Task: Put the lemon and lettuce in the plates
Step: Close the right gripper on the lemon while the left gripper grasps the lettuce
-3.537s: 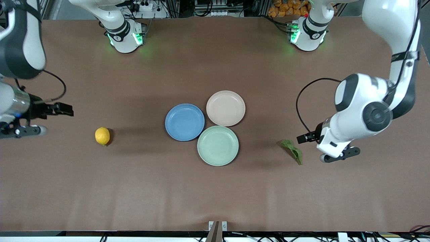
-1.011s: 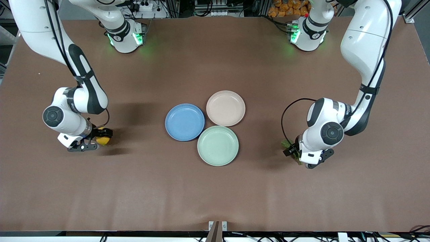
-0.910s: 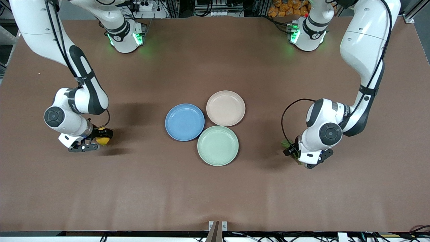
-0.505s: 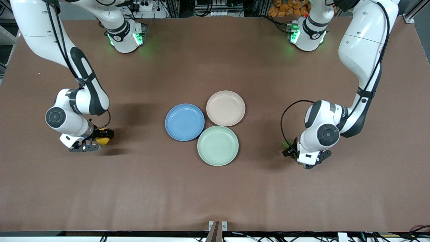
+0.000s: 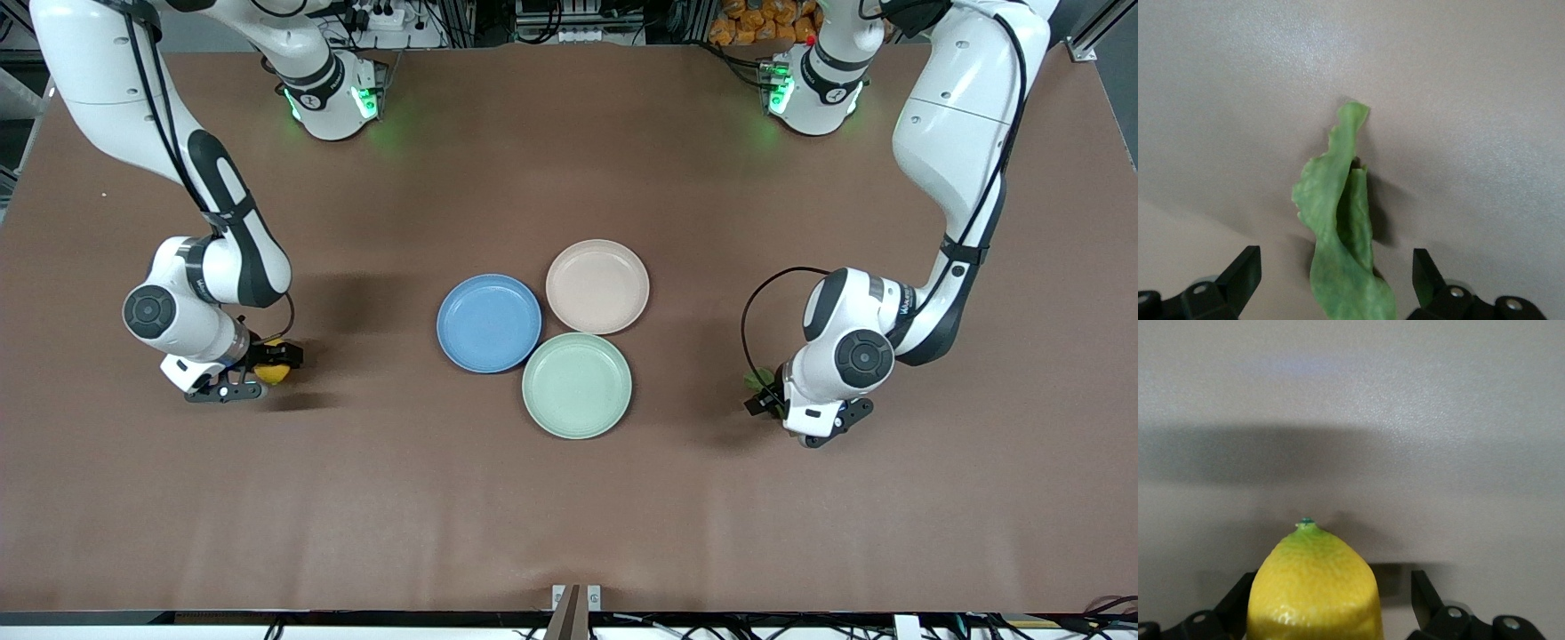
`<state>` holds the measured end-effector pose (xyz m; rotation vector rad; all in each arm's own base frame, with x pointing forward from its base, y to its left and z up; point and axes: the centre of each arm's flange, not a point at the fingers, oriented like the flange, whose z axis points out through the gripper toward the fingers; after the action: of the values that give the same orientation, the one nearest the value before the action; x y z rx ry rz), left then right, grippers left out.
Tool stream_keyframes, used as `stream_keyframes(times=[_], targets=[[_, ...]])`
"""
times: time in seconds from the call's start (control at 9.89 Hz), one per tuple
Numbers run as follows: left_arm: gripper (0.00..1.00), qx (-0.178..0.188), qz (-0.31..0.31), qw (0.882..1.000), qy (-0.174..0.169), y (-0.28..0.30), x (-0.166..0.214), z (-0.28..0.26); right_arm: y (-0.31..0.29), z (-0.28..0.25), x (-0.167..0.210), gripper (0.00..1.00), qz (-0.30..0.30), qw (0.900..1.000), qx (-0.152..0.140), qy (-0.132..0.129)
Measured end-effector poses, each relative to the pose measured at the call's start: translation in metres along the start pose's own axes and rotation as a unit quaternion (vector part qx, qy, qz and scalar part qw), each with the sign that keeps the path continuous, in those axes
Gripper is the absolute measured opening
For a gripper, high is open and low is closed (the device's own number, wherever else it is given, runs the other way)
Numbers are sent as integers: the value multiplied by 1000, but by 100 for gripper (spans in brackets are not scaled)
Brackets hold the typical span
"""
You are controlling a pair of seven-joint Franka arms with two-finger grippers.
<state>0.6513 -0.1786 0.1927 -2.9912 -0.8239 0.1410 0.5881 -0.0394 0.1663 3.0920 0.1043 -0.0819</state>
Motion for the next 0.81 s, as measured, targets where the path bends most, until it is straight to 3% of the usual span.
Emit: stream_keyframes(times=[0.2,0.4,0.51,0.61,0.71,0.81], targets=[[100,-2,1,1000,0,1,0,5,-1,2,0,97,3,1000,2,2],[100,-1,1,1000,-1,1,-1,8,-4,0,1,80,2,1000,5,4],[97,-1,1,1000,-1,1,-1,9,-3,-1,1,77,1,1000,5,5],[96,-1,1,1000,-1,1,-1,10,-3,-2,2,61,1,1000,5,6],[92,-2,2,1000,-1,1,-1,10,-3,-1,2,59,1,1000,5,6],[77,-1,2,1000,0,2,-1,10,-3,-1,2,59,1,1000,5,6]])
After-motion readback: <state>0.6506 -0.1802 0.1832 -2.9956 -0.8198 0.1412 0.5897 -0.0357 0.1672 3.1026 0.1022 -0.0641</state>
